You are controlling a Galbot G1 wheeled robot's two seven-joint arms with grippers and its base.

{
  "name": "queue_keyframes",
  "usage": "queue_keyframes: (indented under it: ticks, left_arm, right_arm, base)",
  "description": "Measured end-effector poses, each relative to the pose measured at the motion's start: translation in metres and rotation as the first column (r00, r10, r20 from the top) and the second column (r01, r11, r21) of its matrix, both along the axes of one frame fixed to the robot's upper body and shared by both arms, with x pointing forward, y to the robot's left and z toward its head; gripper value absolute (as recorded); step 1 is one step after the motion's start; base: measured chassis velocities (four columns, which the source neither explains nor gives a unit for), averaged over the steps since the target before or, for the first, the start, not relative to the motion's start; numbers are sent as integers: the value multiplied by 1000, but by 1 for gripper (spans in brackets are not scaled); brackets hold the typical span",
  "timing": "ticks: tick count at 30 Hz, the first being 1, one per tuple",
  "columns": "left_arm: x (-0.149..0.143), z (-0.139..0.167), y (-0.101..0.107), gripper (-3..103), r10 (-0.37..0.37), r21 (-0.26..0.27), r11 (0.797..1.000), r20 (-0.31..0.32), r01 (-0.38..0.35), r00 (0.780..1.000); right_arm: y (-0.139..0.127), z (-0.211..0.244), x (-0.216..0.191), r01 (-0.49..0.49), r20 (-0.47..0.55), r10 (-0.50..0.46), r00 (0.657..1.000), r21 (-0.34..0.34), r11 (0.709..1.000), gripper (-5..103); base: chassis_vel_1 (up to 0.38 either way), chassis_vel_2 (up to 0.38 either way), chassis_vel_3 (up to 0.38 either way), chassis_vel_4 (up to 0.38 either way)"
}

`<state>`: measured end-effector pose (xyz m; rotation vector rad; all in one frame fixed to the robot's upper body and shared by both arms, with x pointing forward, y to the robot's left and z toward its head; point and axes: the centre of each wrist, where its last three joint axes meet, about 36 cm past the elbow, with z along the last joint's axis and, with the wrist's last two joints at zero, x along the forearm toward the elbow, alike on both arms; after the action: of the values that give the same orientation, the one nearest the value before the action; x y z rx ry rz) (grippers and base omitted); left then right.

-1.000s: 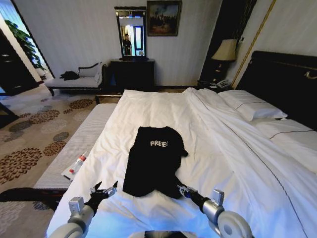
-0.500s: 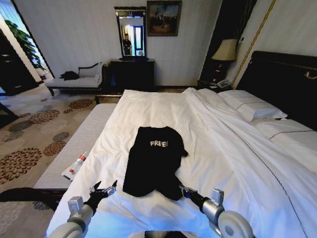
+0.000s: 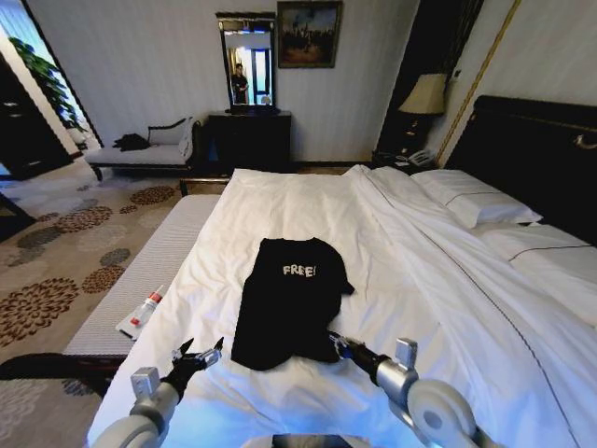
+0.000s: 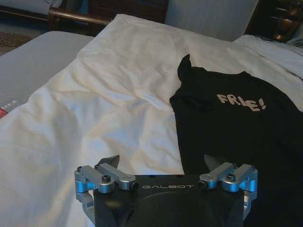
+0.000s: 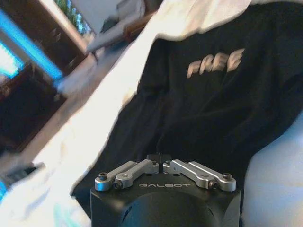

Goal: Fold the clothes on the bed.

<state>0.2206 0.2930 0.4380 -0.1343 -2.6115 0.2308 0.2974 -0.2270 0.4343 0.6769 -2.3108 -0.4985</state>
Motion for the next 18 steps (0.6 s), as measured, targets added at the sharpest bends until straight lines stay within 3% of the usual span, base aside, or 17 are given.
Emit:
queue_keyframes:
  ticks: [7,11,18]
  left_arm:
    - [-1,12,2,100,9,10,1000,18,-9,1000]
    - [-2,13,1,100,11,11,1000,17,-11,1000]
    - [0,10,0,100,10,9,1000,4,-10,1000]
  right_arm:
    - [21,-26,38,-80,-4,80,997,-24,997,0]
    - [25,-32,38,-98,-6,98,995,-38,994,-1]
    - [18,-15,15,-108,34,108,994,-9,994,20]
  base:
    - [0,0,0,0]
    - [0,0,0,0]
    - [0,0,0,0]
